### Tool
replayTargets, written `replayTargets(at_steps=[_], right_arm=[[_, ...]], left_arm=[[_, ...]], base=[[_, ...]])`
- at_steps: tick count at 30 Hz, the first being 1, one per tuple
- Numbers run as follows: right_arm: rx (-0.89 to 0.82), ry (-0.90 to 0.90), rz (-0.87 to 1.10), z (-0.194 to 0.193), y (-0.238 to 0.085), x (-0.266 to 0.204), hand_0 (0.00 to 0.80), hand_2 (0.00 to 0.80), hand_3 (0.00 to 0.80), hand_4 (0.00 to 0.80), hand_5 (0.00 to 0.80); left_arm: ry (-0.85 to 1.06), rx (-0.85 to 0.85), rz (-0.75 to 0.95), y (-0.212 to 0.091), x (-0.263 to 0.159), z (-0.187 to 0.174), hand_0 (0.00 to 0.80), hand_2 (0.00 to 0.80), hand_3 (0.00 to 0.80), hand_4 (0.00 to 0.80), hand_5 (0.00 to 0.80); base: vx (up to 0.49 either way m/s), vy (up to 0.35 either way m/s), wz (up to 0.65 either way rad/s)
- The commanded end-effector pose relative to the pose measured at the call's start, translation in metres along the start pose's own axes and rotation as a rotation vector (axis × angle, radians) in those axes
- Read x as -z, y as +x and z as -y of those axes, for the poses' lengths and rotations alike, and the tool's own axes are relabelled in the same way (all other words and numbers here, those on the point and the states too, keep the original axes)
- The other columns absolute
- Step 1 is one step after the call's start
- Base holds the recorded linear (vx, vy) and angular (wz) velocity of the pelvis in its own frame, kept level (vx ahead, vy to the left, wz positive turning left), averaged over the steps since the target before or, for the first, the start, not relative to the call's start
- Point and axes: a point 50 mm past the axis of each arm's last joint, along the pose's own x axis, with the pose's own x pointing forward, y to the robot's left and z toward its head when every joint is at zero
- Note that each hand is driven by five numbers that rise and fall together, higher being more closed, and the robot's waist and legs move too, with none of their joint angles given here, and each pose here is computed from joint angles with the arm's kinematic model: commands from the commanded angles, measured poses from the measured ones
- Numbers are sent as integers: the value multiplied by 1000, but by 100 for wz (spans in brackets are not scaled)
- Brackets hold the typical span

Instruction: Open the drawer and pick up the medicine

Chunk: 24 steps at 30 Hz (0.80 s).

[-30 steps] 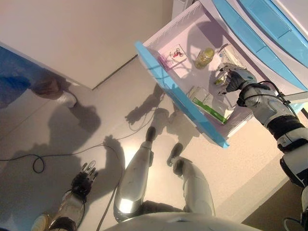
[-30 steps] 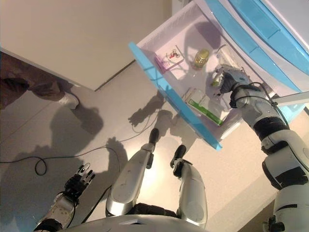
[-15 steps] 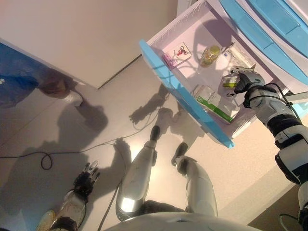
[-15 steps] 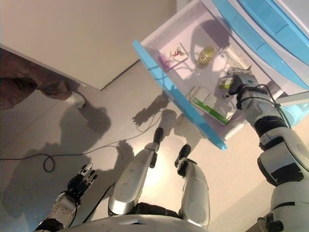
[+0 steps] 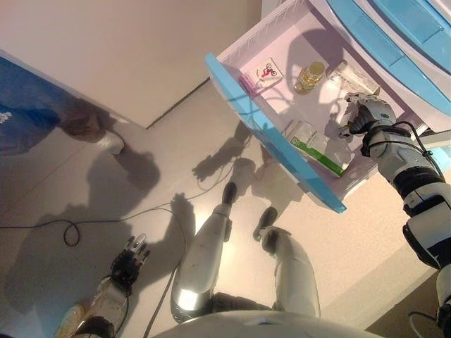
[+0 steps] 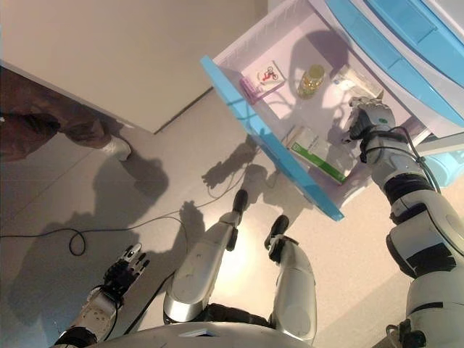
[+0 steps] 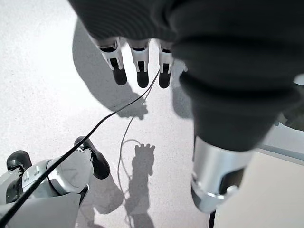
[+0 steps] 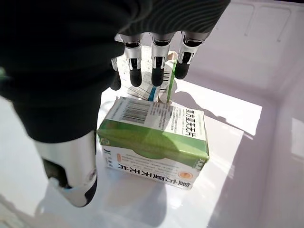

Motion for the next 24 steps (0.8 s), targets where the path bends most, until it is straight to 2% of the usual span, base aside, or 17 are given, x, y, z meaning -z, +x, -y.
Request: replayTargets(at_steps=[1, 8, 17, 24], right_arm=[[61, -40, -12, 25, 7, 2, 0, 0, 0, 0, 0], [37, -122, -69, 23, 9, 6, 0, 0, 0, 0, 0], [-102, -30, -214, 9, 6, 21, 0, 0, 0, 0, 0], [-156, 11, -256, -4, 0, 35, 0, 0, 0, 0, 0]], left_arm=[[27, -28, -32, -13, 6, -18, 0, 0, 0, 0, 0], [23, -27, -44, -12, 8, -19, 0, 0, 0, 0, 0], [31, -22, -50, -12, 12, -19, 0, 0, 0, 0, 0], [26, -28, -52, -13, 14, -21, 0, 0, 0, 0, 0]], base=[[0, 0, 0], [0, 0, 0], [0, 0, 0], [4, 0, 1]])
